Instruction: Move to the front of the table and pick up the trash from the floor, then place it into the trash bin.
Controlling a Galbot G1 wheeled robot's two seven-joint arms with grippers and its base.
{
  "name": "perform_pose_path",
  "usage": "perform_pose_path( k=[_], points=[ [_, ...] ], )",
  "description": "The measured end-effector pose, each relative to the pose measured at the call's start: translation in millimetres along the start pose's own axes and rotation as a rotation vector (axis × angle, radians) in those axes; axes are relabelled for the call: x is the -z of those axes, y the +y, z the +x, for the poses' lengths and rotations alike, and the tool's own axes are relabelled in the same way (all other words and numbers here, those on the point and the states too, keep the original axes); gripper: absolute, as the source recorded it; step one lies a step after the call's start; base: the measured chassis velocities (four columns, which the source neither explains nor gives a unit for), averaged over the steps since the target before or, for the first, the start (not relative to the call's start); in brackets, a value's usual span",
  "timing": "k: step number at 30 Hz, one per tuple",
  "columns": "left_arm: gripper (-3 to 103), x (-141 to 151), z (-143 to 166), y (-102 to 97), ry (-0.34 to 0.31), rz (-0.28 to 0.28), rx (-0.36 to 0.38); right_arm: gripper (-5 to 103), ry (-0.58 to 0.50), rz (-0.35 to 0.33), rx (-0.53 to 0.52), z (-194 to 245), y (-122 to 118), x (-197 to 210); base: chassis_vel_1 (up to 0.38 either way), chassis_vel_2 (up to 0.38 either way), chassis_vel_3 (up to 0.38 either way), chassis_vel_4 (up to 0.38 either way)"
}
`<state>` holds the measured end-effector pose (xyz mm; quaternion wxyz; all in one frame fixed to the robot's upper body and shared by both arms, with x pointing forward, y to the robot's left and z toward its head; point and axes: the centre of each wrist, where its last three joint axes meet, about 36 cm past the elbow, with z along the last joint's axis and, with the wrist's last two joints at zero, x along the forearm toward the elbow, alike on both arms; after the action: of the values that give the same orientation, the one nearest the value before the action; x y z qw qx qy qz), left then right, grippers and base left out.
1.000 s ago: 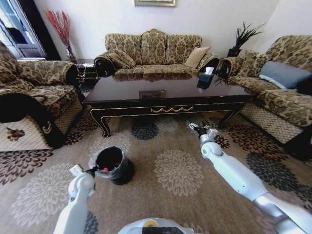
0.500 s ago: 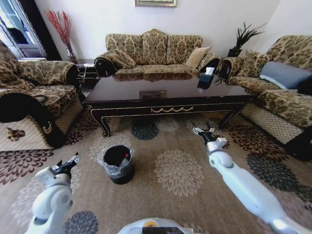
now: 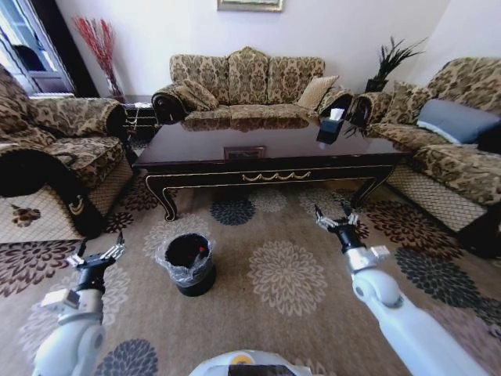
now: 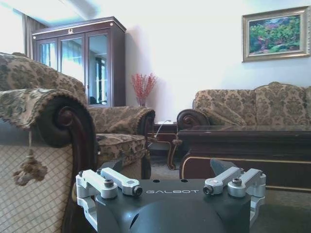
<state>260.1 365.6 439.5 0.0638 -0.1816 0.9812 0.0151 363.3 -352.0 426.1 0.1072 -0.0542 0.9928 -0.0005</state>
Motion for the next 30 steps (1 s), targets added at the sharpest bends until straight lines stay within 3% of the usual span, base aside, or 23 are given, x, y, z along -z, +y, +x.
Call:
perform_pose_path(
  k=[11,30],
  points=[
    [100,-21,32,-2.5,-0.003,-0.002,-0.01,100,-0.039,0.022,0.004,44,11,15,0.0,0.0,0.0,0.0],
    [100,-21,32,-2.6,-0.001,0.0,-0.013,100,-0.039,0.023,0.005,45,11,16,0.0,0.0,0.0,0.0]
  ],
)
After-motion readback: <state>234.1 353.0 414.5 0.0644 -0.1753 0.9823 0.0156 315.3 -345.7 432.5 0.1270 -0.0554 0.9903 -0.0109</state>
